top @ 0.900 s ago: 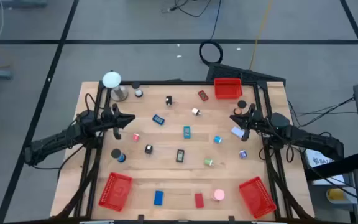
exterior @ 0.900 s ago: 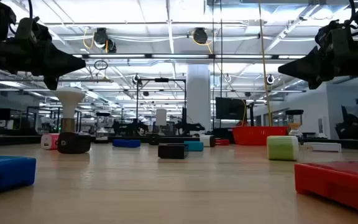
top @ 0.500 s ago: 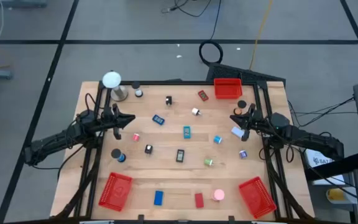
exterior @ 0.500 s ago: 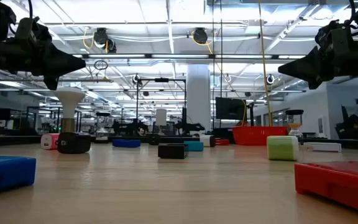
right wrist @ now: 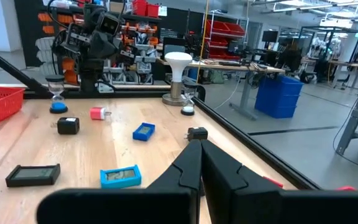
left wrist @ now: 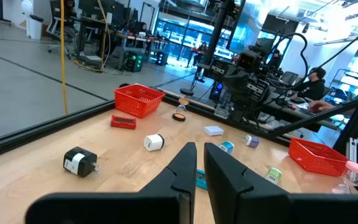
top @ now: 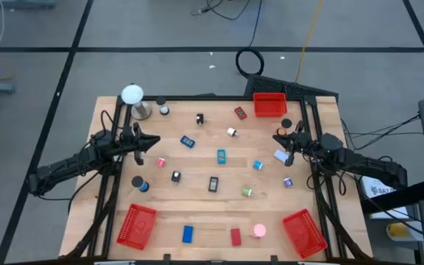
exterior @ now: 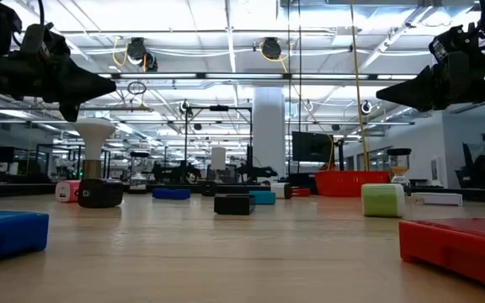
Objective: Pick & Place Office items
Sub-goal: Put the orange hourglass into the top red basket
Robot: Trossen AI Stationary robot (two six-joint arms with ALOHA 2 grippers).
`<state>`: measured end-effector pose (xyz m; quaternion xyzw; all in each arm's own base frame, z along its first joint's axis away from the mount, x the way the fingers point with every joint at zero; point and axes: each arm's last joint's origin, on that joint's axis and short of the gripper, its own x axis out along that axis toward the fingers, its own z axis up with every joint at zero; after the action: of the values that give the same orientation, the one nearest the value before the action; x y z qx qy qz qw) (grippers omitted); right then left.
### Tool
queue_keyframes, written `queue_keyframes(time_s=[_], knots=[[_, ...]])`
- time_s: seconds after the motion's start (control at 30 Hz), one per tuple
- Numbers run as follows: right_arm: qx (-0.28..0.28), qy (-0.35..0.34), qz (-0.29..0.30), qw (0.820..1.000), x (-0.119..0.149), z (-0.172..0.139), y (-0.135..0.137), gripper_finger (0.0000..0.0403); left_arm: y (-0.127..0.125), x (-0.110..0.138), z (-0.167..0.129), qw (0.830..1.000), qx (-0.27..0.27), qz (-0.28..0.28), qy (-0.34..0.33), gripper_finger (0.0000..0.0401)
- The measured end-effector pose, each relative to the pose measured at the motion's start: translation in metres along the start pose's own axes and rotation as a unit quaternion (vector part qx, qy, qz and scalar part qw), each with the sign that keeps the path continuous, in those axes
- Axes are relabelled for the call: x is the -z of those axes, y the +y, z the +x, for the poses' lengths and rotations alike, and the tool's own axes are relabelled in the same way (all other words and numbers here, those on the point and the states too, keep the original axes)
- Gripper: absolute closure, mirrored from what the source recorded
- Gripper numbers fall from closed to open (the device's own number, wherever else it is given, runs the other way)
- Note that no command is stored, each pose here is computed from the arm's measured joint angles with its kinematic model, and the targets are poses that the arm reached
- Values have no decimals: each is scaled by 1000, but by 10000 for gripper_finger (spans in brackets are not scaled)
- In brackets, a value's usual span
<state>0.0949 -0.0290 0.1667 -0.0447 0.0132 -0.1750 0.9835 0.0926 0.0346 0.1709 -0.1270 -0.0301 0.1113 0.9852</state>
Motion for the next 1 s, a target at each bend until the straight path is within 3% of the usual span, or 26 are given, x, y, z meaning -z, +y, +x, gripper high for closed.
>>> queue_keyframes(time_s=[0.17, 0.27, 0.5, 0.77, 1.0], knots=[[-1, 0, 1, 1000, 0, 0, 0, 401, 0, 0, 0, 1000, 0, 0, 0, 370], [-1, -3, 38, 999, -1, 0, 0, 401, 0, 0, 0, 1000, 0, 0, 0, 370], [2, -68, 80, 995, -14, -1, -1, 401, 0, 0, 0, 1000, 0, 0, 0, 370], [5, -65, 45, 997, -29, 5, -2, 401, 0, 0, 0, 1000, 0, 0, 0, 370], [2, -32, 57, 998, -35, 26, -1, 401, 0, 0, 0, 1000, 0, 0, 0, 370]])
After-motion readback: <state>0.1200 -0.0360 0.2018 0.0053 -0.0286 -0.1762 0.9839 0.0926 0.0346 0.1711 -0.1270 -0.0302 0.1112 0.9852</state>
